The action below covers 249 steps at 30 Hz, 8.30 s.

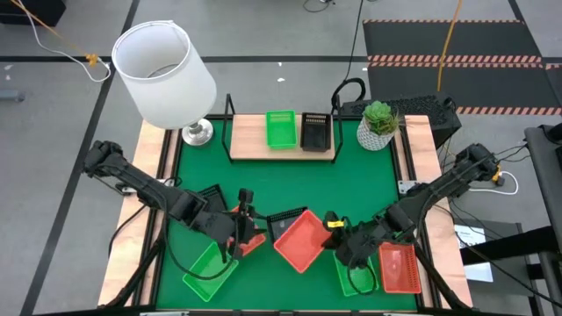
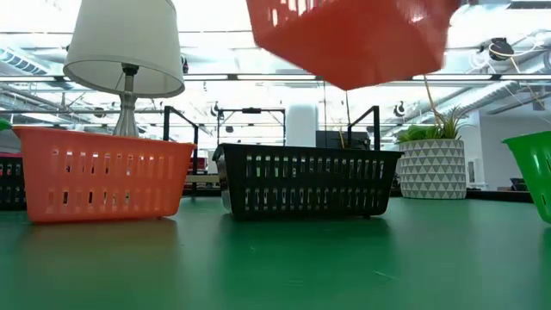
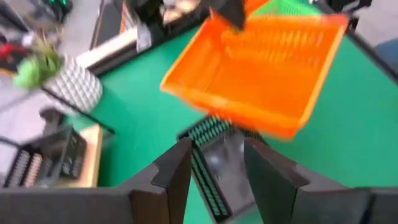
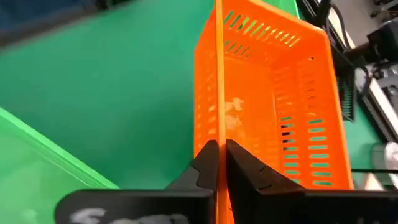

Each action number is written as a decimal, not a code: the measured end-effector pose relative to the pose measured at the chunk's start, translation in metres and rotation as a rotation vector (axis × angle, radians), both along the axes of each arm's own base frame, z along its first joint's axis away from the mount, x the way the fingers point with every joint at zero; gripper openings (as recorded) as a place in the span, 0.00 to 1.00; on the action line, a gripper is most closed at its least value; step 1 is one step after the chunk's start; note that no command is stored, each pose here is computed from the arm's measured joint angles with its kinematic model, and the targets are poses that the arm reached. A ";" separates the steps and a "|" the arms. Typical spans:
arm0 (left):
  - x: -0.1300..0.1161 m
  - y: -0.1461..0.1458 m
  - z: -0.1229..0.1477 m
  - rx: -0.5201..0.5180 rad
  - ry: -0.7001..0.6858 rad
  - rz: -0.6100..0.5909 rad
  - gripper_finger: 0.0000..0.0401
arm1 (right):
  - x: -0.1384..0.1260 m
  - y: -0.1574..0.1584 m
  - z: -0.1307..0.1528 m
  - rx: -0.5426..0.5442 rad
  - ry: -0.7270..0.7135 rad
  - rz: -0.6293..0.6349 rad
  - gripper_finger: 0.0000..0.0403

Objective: Stack baskets on shelf by color
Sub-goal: Put the middle orange bin on the shelf, then adjust the green bin on the shelf

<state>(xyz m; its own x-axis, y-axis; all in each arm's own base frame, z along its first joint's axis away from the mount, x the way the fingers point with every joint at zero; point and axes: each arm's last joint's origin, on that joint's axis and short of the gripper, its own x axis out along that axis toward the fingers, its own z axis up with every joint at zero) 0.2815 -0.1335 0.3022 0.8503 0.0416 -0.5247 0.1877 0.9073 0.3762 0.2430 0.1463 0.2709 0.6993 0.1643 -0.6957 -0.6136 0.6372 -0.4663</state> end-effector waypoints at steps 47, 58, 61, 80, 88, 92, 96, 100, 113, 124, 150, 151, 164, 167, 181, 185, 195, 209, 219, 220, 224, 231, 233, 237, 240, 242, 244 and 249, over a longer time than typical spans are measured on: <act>0.032 0.002 -0.048 0.220 0.167 -0.179 0.28 | 0.035 -0.063 0.004 0.013 -0.048 -0.066 0.02; 0.028 0.005 -0.049 0.234 0.215 -0.180 0.04 | 0.039 -0.062 0.009 0.076 -0.112 -0.148 0.14; 0.025 0.008 -0.050 0.257 0.239 -0.154 0.02 | 0.039 -0.062 0.010 0.099 -0.127 -0.224 0.24; 0.000 0.101 -0.007 0.198 0.242 0.321 0.02 | 0.010 -0.059 0.028 0.216 -0.184 -0.591 0.46; 0.001 0.165 -0.013 0.150 0.316 0.433 0.02 | 0.001 -0.062 0.020 0.216 -0.078 -0.666 0.45; -0.001 0.182 -0.014 0.131 0.325 0.473 0.01 | -0.004 -0.062 0.016 0.225 -0.026 -0.709 0.45; -0.001 0.186 -0.014 0.115 0.331 0.447 0.03 | -0.009 -0.057 0.013 0.224 0.005 -0.709 0.45; -0.002 0.190 -0.014 0.105 0.332 0.432 0.02 | -0.011 -0.053 0.013 0.222 0.008 -0.692 0.45; -0.008 0.208 -0.029 0.057 0.360 0.474 0.01 | -0.013 -0.049 0.013 0.221 0.010 -0.674 0.45; -0.018 0.230 -0.058 0.045 0.376 0.445 0.03 | -0.012 -0.049 0.013 0.218 0.007 -0.675 0.45; -0.035 0.264 -0.068 -0.001 0.381 0.381 0.03 | -0.012 -0.049 0.014 0.210 0.003 -0.672 0.45; -0.035 0.264 -0.068 -0.001 0.381 0.372 0.02 | -0.012 -0.049 0.014 0.210 0.003 -0.672 0.45; -0.025 0.275 -0.093 -0.015 0.452 0.378 0.02 | -0.012 -0.049 0.014 0.210 0.003 -0.672 0.45; -0.026 0.278 -0.096 -0.028 0.460 0.393 0.01 | -0.012 -0.049 0.014 0.210 0.003 -0.672 0.45; -0.027 0.280 -0.096 -0.014 0.472 0.420 0.03 | -0.012 -0.049 0.014 0.204 0.003 -0.667 0.45; -0.027 0.280 -0.096 -0.017 0.471 0.423 0.05 | -0.012 -0.049 0.014 0.204 0.003 -0.667 0.45; -0.028 0.281 -0.096 -0.002 0.478 0.466 0.16 | -0.012 -0.049 0.014 0.204 0.003 -0.667 0.45; -0.025 0.277 -0.096 0.023 0.488 0.473 0.31 | -0.012 -0.049 0.014 0.204 0.003 -0.667 0.45; -0.019 0.265 -0.095 0.089 0.497 0.507 0.35 | -0.012 -0.049 0.014 0.199 0.003 -0.662 0.45; -0.018 0.264 -0.093 0.090 0.492 0.511 0.35 | -0.012 -0.049 0.014 0.199 0.003 -0.662 0.45; -0.012 0.260 -0.081 0.071 0.480 0.520 0.35 | -0.012 -0.049 0.014 0.199 0.003 -0.662 0.45; 0.003 0.254 -0.055 0.082 0.394 0.500 0.35 | -0.012 -0.049 0.013 0.199 0.003 -0.662 0.45; 0.010 0.252 -0.049 0.087 0.312 0.487 0.35 | -0.012 -0.049 0.014 0.199 0.003 -0.662 0.45; 0.023 0.244 -0.044 0.094 0.202 0.410 0.35 | -0.012 -0.049 0.014 0.199 0.003 -0.662 0.45; 0.032 0.242 -0.048 0.098 0.174 0.392 0.35 | -0.011 -0.049 0.014 0.206 -0.006 -0.659 0.45; 0.039 0.242 -0.054 0.102 0.164 0.387 0.35 | -0.010 -0.048 0.015 0.210 -0.017 -0.653 0.45; 0.044 0.244 -0.064 0.104 0.188 0.381 0.35 | -0.009 -0.048 0.016 0.211 -0.026 -0.643 0.45; 0.056 0.247 -0.090 0.099 0.242 0.376 0.35 | -0.009 -0.048 0.016 0.213 -0.033 -0.638 0.45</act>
<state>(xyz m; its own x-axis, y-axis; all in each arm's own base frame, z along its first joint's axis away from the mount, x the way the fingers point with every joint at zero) 0.3373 0.1131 0.2123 0.6197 0.3838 -0.6846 -0.0546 0.8912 0.4502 0.2342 0.0987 0.2872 0.7248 -0.1572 -0.6708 -0.0738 0.9503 -0.3024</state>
